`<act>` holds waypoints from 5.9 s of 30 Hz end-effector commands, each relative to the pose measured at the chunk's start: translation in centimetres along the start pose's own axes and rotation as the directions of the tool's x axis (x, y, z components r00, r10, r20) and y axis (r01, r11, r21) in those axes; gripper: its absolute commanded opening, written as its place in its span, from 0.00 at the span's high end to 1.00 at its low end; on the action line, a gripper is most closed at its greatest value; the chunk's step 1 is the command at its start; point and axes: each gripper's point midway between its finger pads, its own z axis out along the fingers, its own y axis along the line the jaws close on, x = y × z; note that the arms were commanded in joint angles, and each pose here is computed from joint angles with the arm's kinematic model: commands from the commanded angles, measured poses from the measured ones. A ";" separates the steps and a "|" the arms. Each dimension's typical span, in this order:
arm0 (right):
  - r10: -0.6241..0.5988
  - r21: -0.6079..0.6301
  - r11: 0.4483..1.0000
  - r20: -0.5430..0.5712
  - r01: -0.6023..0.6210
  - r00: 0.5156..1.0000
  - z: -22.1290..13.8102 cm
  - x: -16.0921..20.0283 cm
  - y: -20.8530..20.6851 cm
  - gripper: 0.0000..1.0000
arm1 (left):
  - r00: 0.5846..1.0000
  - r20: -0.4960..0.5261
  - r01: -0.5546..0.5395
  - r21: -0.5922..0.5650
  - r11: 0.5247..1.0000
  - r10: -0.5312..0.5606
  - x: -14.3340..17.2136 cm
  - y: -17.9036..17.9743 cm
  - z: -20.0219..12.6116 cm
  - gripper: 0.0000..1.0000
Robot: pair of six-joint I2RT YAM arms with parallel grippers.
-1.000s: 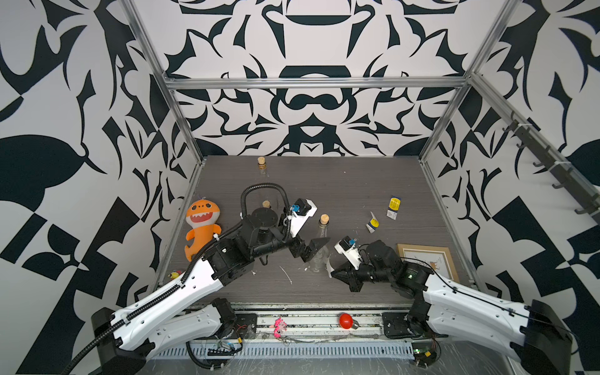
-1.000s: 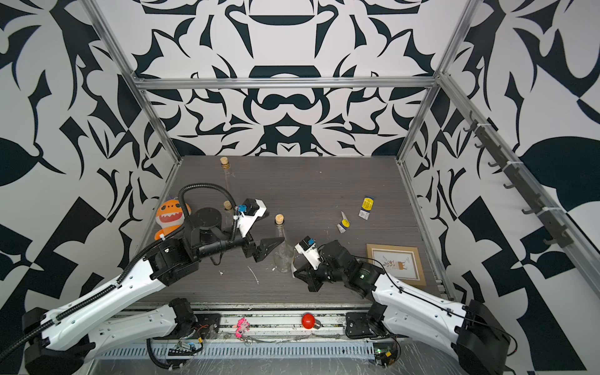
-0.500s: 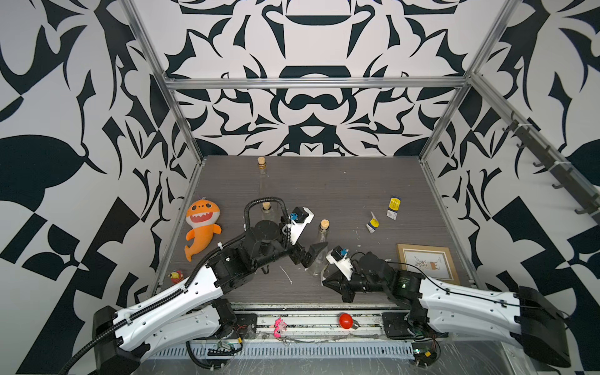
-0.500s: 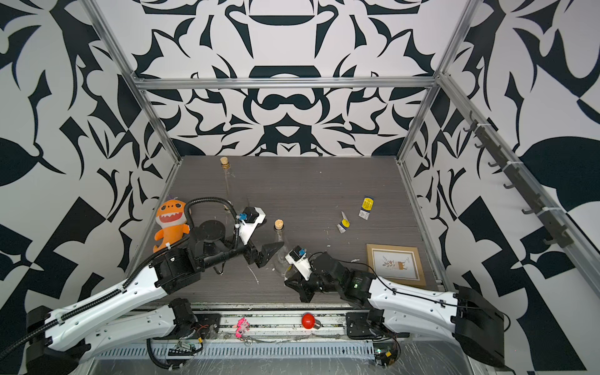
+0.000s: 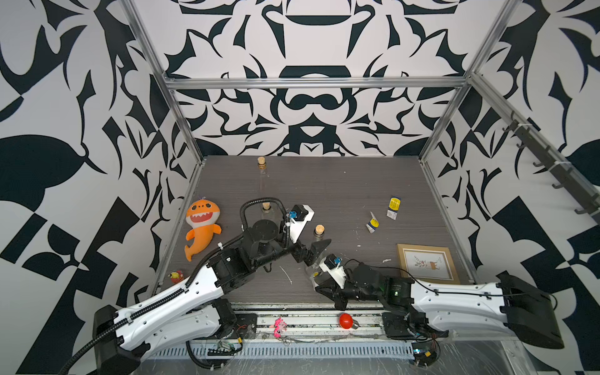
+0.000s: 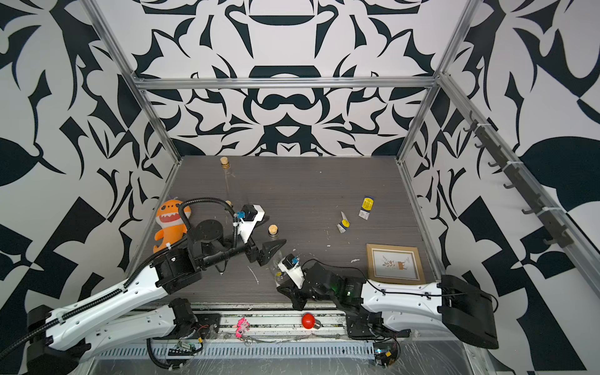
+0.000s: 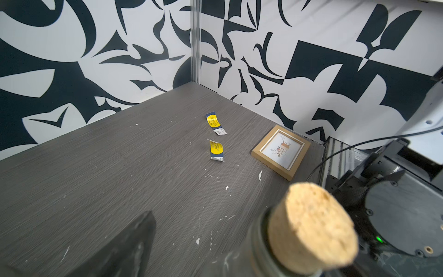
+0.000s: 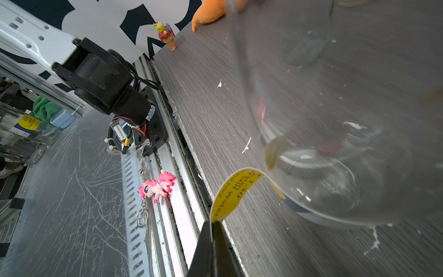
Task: Remove the label from the bottle
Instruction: Tear open the label from the bottle.
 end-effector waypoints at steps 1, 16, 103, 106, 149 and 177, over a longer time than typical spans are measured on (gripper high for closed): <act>0.001 -0.004 1.000 0.071 -0.001 0.997 -0.3 -1.6 0.4 1.00 | 1.000 0.028 0.012 0.022 1.000 -0.013 -0.3 -0.7 0.5 0.01; 0.007 -0.014 1.000 0.058 -0.007 0.998 0.3 -1.3 0.5 1.00 | 0.996 0.088 0.007 0.026 1.000 -0.010 -1.1 -1.0 2.1 0.36; 0.138 0.187 0.974 -0.030 -0.130 0.990 -5.5 -0.5 -5.9 1.00 | 0.888 -0.241 -0.364 0.151 0.919 0.392 1.0 -0.4 -1.5 1.00; 0.144 0.175 0.975 -0.035 -0.136 0.989 -5.5 -0.8 -6.0 1.00 | 0.884 -0.256 -0.367 0.138 0.920 0.391 1.2 -0.1 -1.5 1.00; 0.099 0.139 0.987 -0.155 -0.077 0.983 -5.1 -2.4 -6.6 1.00 | 0.902 -0.227 -0.321 0.213 0.923 0.367 0.3 -2.2 -5.5 1.00; 0.071 0.139 0.989 -0.188 -0.045 0.980 -4.6 -3.4 -6.9 1.00 | 0.910 -0.206 -0.304 0.263 0.916 0.361 0.4 -3.5 -8.9 1.00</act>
